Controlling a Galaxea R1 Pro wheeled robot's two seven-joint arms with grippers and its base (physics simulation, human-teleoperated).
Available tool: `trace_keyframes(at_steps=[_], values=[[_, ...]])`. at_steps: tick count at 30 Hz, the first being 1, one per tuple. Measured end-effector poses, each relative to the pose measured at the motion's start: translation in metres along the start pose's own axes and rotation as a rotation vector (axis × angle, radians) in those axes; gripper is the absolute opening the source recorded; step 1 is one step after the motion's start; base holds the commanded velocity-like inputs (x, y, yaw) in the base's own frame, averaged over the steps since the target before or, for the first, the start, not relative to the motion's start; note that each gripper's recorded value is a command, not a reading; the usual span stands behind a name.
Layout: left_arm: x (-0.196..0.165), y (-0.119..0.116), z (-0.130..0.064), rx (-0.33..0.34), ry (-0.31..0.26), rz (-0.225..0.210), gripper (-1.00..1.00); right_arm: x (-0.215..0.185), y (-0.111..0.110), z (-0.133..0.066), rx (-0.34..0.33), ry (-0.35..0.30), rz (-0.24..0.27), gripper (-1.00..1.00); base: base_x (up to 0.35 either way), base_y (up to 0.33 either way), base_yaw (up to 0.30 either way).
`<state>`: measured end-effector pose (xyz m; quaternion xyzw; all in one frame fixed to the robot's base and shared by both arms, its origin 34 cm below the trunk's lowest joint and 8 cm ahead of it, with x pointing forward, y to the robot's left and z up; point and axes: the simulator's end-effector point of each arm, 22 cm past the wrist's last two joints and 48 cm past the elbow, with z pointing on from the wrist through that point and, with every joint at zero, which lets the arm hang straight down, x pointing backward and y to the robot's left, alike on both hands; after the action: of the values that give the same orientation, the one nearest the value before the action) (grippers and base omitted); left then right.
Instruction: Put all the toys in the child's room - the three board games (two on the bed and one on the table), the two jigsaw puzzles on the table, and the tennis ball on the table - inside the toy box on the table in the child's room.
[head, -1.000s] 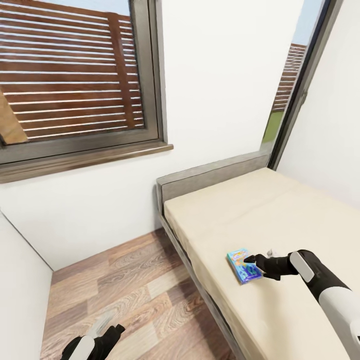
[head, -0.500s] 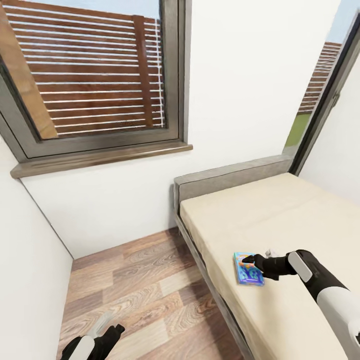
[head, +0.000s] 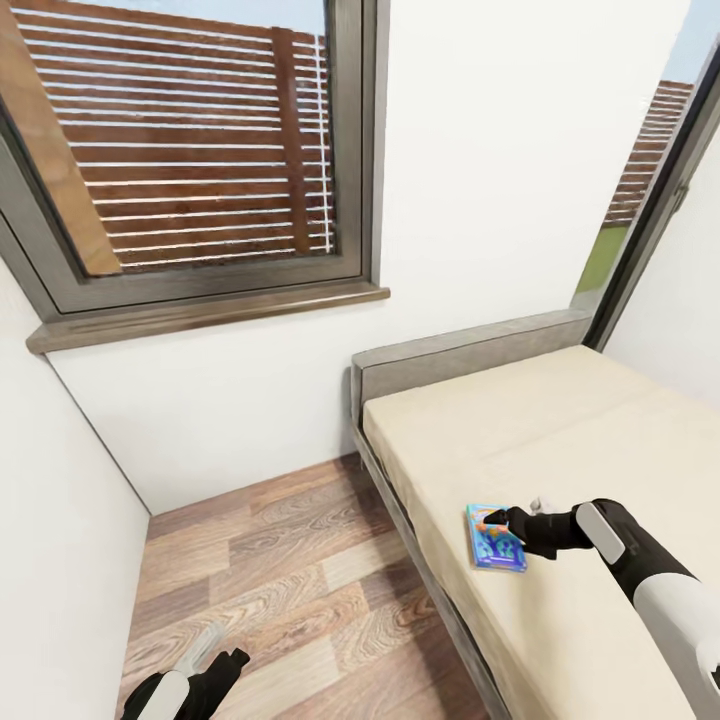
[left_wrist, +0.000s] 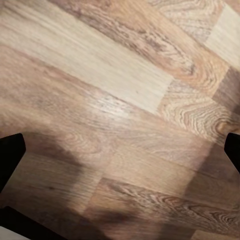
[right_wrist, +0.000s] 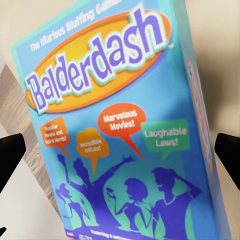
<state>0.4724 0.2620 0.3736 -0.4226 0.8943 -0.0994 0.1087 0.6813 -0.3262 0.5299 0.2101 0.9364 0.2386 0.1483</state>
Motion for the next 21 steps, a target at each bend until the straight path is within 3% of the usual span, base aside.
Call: trace_keyframes(at_steps=[21], values=[[0.0000,0.0001,0.0002,0.000,0.000,0.000,1.00,-0.0010,-0.0002,-0.0004,0.004,-0.001,-0.006,1.00,0.000,0.000,0.018]])
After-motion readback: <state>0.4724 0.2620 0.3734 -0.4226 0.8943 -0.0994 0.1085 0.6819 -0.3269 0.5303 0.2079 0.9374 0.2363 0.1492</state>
